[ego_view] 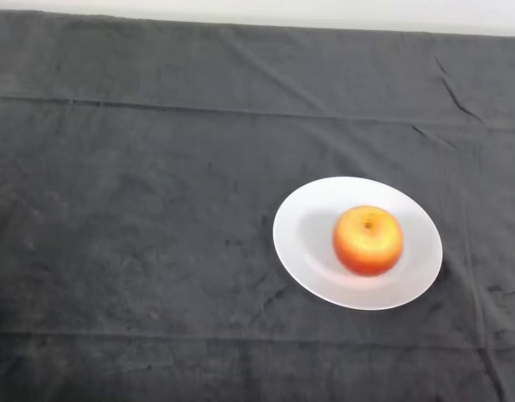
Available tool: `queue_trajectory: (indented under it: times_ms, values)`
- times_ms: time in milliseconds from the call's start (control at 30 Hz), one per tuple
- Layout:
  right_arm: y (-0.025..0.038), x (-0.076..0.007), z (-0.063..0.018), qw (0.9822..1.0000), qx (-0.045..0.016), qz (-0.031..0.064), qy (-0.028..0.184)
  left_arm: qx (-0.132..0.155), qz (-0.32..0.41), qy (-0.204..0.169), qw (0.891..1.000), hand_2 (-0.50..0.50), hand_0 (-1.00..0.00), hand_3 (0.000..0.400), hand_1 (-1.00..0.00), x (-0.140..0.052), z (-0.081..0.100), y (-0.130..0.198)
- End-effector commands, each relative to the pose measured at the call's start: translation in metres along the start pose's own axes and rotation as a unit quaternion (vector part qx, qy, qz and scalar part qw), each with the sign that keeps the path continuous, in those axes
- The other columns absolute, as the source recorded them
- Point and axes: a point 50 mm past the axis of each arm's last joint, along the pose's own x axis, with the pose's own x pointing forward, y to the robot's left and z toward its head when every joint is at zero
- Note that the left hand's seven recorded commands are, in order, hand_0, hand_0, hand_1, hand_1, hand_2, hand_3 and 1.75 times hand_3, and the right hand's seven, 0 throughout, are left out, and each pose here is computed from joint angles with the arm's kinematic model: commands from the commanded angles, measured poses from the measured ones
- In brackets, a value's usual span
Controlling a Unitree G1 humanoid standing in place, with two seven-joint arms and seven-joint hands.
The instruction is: Move the apple to the plate
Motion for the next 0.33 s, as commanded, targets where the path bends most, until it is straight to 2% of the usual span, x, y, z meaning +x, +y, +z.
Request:
queue_trajectory:
  times_ms: [33,333]
  values:
    - [-0.0081,-0.0624,-0.0451,0.9901,-0.0280,0.0080,0.137,0.016,-0.006,0.001,1.000,0.00,0.00,0.000,0.00,-0.0001,-0.0030,0.0052]
    - [-0.0081,-0.0624,-0.0451,0.9901,-0.0280,0.0080,0.137,0.015,-0.007,0.001,1.000,0.00,0.00,0.000,0.00,-0.0002,-0.0032,0.0052]
